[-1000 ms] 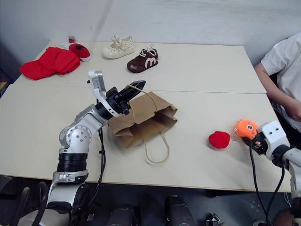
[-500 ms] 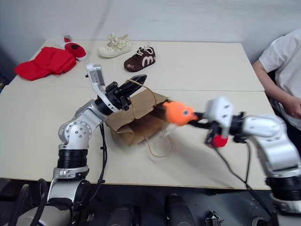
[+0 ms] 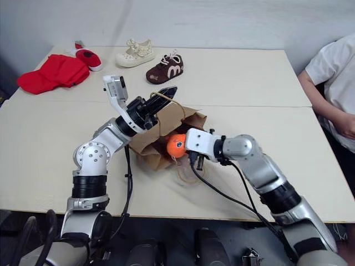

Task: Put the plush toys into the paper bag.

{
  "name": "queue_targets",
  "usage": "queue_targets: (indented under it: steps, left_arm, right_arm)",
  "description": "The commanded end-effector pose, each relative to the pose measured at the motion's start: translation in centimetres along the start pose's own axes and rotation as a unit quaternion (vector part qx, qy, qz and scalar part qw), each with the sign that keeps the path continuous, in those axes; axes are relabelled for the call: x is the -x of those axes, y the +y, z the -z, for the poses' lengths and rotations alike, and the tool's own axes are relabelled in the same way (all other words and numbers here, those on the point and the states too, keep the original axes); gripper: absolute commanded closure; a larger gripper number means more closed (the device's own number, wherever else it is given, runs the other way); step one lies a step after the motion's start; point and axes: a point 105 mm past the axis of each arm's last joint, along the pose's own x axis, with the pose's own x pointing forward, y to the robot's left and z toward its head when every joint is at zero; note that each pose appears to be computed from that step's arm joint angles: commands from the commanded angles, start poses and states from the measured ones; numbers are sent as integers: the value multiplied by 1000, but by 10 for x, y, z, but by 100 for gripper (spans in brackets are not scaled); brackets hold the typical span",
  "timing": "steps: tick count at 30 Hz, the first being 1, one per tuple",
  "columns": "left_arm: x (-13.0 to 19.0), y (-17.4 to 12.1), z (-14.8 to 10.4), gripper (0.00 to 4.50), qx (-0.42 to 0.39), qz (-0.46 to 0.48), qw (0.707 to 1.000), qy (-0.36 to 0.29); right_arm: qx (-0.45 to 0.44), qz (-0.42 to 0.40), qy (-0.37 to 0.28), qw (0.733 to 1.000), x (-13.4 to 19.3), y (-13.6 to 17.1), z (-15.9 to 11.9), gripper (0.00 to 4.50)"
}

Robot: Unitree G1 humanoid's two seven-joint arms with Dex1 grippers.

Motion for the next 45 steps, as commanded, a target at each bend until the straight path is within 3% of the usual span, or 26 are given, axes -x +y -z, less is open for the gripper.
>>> queue_targets:
  steps: [1,6,10,11,13,17,22,23,29,33,36,39,45]
  left_arm:
    - [-9,-16,-9,450,-13,40,999,-10]
    - [-7,-14,-7,450,-8,40,999,-12]
    - [-7,-13,-7,450,-11,34,999,-17]
    - [-7,-12,-8,450,-12,32,999,-19]
    - [-6,-11,-9,450,-14,28,999,-23]
    - [-3,-8,-11,450,-16,19,999,-28]
    - [-1,-6,-11,450,-18,13,999,-30]
    - [-1,-6,-11,450,-19,12,999,-30]
    - [3,-3,-11,450,-24,8,999,-23]
    - [5,-2,-12,450,-25,7,999,-23]
    - [5,-1,-12,450,-27,6,999,-22]
    - [4,0,-10,450,-27,7,999,-17]
    - [-1,0,-9,450,-29,14,999,-11]
  right_arm:
    - [-6,20,-15,1000,-8,-8,-20,445]
    - [-18,27,8,999,-29,-3,-17,445]
    - [-39,19,-34,999,-35,9,-20,445]
    - [-41,24,-44,998,-31,9,-21,373]
    - [-51,31,-75,995,-18,6,-25,325]
    - [-56,56,-137,987,18,-6,-30,186]
    - [-112,16,-214,970,75,11,-27,17]
    - [-120,16,-215,969,89,15,-21,4]
    - [-177,95,-170,965,149,30,17,4]
    - [-196,194,-73,958,201,50,69,4]
    - [-205,263,-38,942,228,55,90,4]
    - [-192,267,18,944,237,59,107,4]
    - [-208,242,19,948,219,32,109,4]
